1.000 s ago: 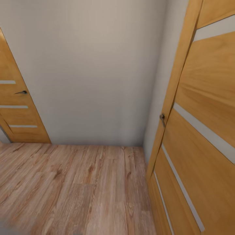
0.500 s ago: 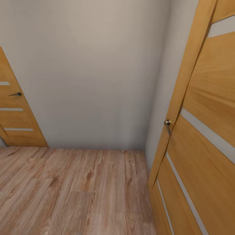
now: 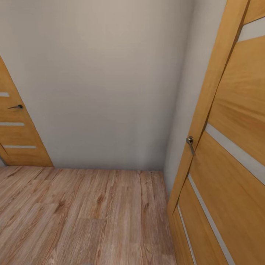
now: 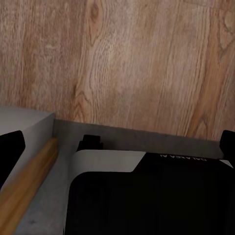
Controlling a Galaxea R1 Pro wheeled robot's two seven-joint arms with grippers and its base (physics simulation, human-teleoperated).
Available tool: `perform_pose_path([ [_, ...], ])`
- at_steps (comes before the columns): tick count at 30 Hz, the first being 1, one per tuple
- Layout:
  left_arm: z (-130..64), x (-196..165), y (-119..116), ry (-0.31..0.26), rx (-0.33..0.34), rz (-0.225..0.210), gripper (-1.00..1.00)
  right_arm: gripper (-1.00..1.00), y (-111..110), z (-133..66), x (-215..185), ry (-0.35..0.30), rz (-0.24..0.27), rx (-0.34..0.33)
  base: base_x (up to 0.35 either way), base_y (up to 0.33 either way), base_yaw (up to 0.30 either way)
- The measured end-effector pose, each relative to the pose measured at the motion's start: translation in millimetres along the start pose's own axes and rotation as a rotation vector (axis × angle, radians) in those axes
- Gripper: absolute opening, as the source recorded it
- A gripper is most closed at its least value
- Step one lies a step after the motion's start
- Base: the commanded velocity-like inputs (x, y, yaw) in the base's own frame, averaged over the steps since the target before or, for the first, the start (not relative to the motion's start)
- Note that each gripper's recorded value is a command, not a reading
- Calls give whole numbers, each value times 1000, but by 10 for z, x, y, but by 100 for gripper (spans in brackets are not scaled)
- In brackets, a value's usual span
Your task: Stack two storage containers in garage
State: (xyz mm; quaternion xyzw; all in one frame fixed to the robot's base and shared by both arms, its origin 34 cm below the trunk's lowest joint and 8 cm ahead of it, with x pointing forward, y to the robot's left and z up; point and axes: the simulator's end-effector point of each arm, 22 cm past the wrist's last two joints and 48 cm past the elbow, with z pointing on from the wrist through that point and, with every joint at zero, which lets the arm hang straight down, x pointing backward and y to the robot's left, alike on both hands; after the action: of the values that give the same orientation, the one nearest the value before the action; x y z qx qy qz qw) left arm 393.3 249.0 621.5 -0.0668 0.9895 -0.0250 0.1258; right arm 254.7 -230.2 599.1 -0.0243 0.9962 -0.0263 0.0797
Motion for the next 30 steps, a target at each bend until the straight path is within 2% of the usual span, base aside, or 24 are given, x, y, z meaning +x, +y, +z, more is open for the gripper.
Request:
perform_pose_path([
  [22,-2,-4,8,-1,-1,0,100,100,4,-1,-2,-1,-1,-1,275,0,0],
  [30,-1,2,8,0,-1,0,100,100,-5,0,-2,0,5,2,149,0,144],
])
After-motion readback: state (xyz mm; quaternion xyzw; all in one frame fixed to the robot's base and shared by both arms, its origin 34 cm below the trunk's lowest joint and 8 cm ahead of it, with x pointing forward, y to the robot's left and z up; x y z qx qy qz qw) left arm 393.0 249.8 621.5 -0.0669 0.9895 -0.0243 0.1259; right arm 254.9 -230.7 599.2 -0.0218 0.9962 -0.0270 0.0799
